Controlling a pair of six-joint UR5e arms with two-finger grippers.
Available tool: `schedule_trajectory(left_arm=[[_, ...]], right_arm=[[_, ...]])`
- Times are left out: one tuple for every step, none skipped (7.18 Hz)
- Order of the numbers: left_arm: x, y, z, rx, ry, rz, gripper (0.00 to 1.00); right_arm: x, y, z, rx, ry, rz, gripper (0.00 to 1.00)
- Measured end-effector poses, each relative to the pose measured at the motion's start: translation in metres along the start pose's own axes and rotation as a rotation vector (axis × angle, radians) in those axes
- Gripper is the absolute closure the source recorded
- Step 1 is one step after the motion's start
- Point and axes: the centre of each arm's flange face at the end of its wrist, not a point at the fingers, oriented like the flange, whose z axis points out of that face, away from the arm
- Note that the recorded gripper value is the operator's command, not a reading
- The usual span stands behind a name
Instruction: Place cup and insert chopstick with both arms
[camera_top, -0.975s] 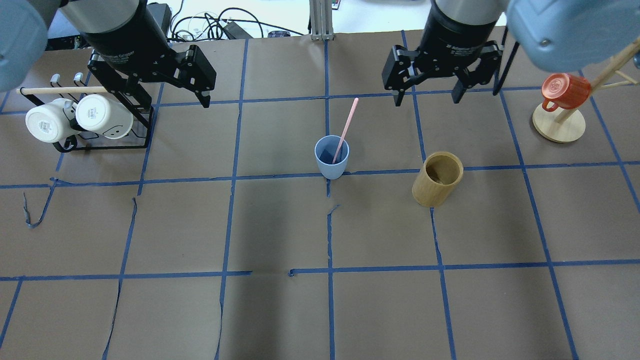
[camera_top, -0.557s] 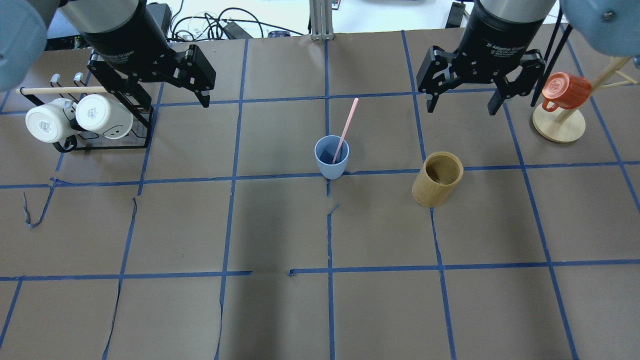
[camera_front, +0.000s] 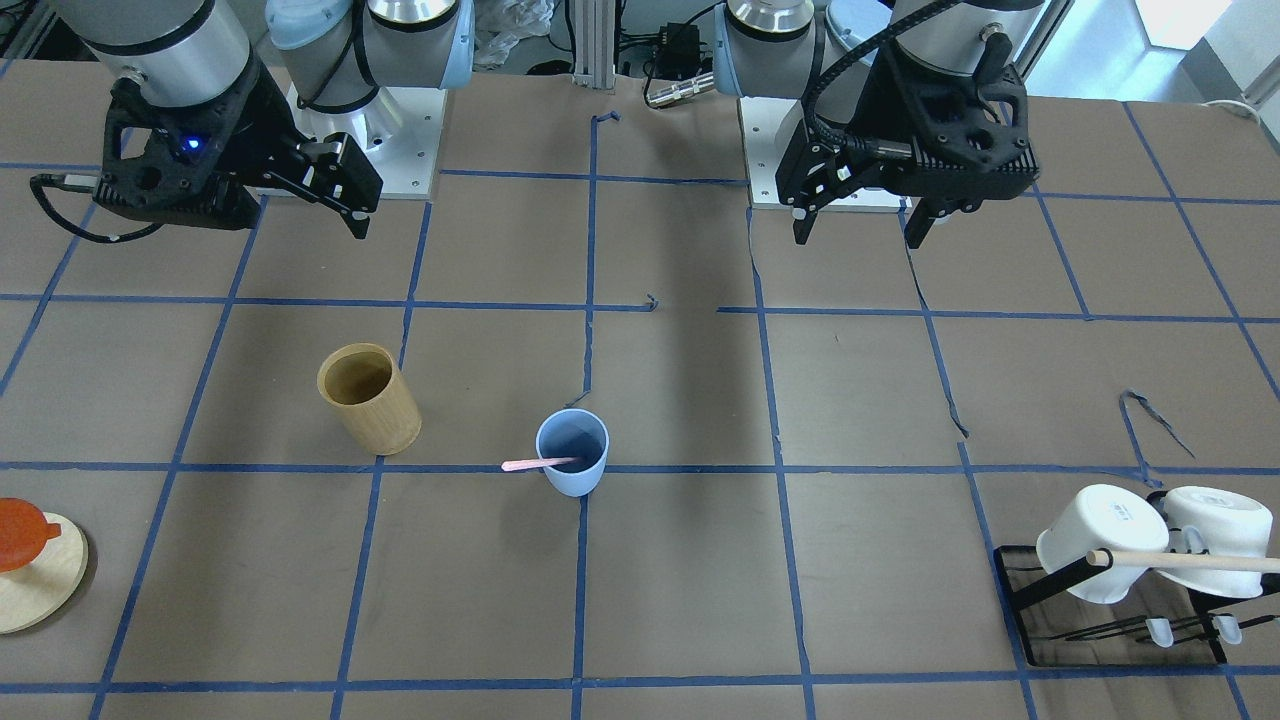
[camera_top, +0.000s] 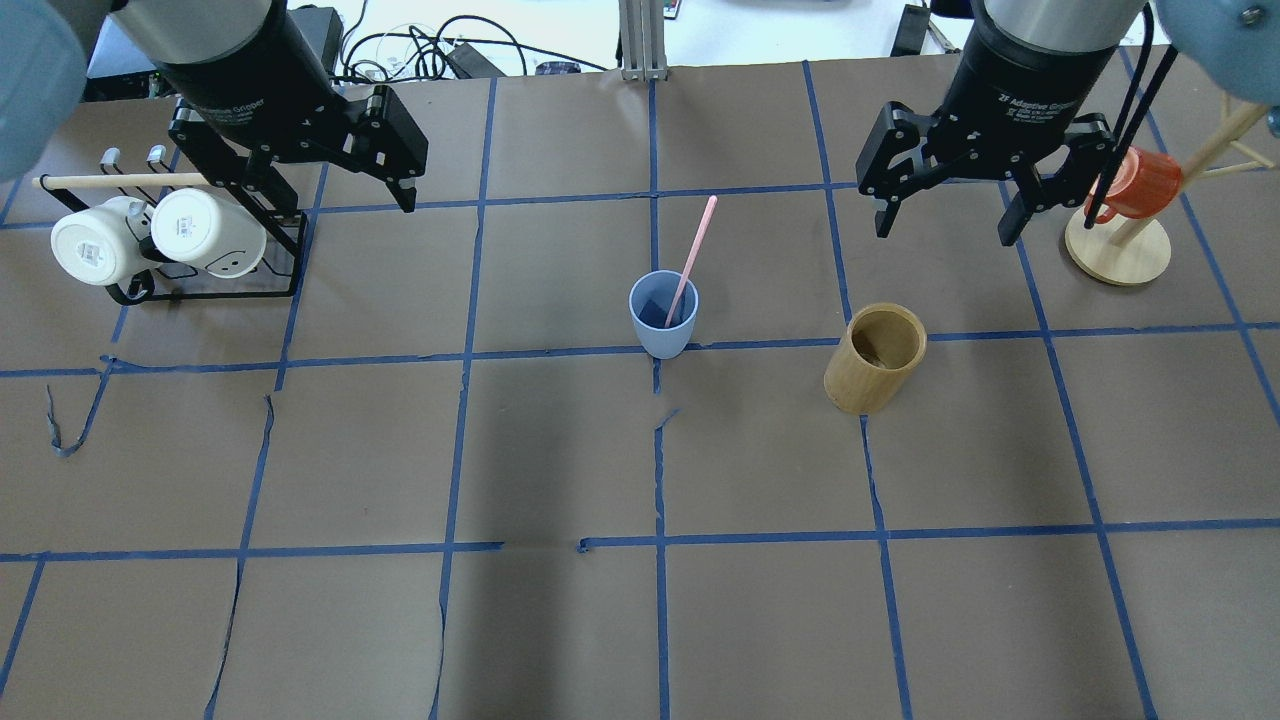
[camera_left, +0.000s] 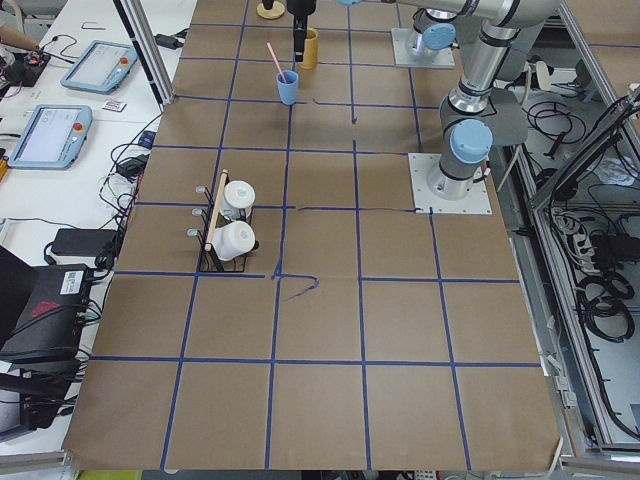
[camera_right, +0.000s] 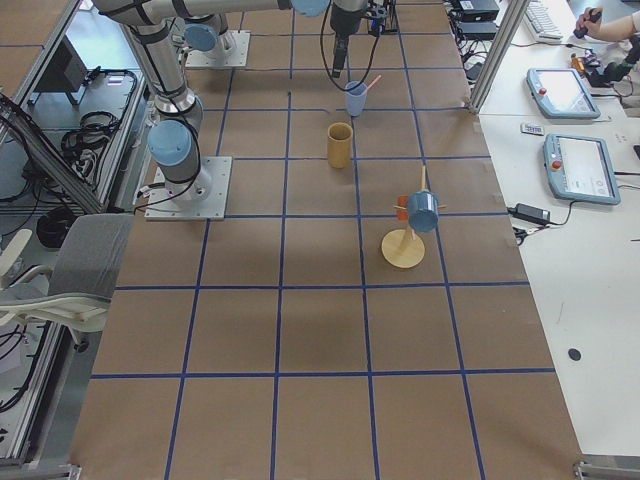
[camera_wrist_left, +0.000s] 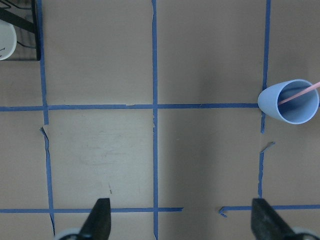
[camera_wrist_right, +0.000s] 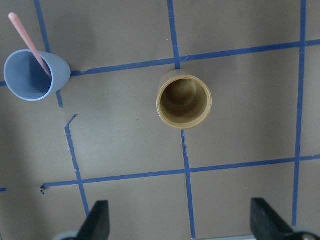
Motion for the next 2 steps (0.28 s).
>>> schedule_trajectory(left_arm=[[0.0000, 0.0001, 0.0002, 0.000, 0.001, 0.000, 0.00], [0.0000, 0.0001, 0.0003, -0.001, 0.001, 0.000, 0.00]], right_arm=[[0.0011, -0.0004, -0.0002, 0.000, 0.000, 0.003, 0.00], [0.0009, -0.0005, -0.0002, 0.001, -0.002, 0.003, 0.00]])
